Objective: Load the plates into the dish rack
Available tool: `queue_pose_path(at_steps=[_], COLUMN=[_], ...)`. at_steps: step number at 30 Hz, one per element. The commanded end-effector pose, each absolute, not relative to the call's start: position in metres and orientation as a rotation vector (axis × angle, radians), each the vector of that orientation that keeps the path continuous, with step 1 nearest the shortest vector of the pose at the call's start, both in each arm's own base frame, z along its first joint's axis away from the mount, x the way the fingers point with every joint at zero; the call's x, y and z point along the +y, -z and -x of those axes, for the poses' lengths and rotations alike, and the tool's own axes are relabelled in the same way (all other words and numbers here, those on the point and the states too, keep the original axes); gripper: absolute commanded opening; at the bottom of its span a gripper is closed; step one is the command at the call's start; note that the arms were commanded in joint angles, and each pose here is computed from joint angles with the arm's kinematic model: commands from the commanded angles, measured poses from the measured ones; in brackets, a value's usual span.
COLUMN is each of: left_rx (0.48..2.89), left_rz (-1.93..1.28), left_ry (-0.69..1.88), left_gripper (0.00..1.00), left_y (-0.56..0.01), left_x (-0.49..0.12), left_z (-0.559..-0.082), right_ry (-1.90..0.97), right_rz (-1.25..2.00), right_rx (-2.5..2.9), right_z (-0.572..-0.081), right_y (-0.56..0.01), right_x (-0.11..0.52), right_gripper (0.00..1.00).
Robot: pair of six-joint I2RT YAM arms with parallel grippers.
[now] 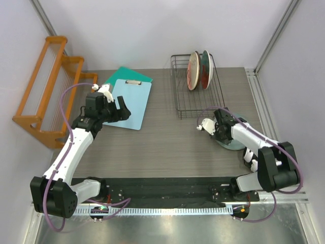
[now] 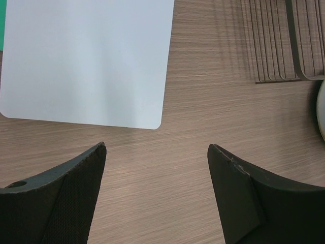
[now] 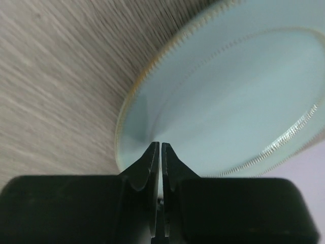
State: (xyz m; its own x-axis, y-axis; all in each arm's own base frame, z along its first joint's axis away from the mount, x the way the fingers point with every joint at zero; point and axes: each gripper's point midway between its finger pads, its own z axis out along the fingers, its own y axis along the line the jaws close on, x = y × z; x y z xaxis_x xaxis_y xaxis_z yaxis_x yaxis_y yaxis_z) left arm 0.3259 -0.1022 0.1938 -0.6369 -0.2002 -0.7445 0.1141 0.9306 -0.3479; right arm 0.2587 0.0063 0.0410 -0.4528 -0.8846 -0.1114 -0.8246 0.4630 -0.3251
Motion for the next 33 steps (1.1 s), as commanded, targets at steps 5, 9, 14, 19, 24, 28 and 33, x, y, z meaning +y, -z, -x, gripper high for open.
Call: queue_pose_path(at_steps=[5, 9, 14, 19, 24, 28, 33], left_rx=[2.193, 2.201, 2.205, 2.234, 2.29, 2.363, 2.395], left_rz=[0.042, 0.047, 0.064, 0.127, 0.215, 0.303, 0.403], left_ry=[0.43, 0.43, 0.427, 0.425, 0.396, 0.407, 0.416], left_gripper=[0.81, 0.81, 0.81, 0.84, 0.87, 0.88, 0.88], left_y=[-0.202, -0.198, -0.196, -0.192, -0.182, -0.17, -0.16], left_x=[-0.097, -0.097, -0.094, -0.087, -0.072, -0.064, -0.054], left_z=[-0.331, -0.33, -0.325, -0.317, -0.308, -0.29, -0.276], right_ry=[0.199, 0.123, -0.054, -0.152, -0.248, -0.318, -0.383], right_rz=[1.593, 1.715, 1.789, 1.919, 1.982, 1.991, 1.982], right_rx=[2.395, 2.399, 2.402, 2.318, 2.259, 2.19, 2.064], right_z=[-0.266, -0.254, -0.241, -0.231, -0.226, -0.23, -0.248], right_y=[-0.031, -0.028, -0.025, -0.022, -0.016, -0.017, -0.031], right_x=[0.024, 0.032, 0.068, 0.12, 0.176, 0.229, 0.307], right_gripper=[0.09, 0.09, 0.1, 0.11, 0.12, 0.13, 0.13])
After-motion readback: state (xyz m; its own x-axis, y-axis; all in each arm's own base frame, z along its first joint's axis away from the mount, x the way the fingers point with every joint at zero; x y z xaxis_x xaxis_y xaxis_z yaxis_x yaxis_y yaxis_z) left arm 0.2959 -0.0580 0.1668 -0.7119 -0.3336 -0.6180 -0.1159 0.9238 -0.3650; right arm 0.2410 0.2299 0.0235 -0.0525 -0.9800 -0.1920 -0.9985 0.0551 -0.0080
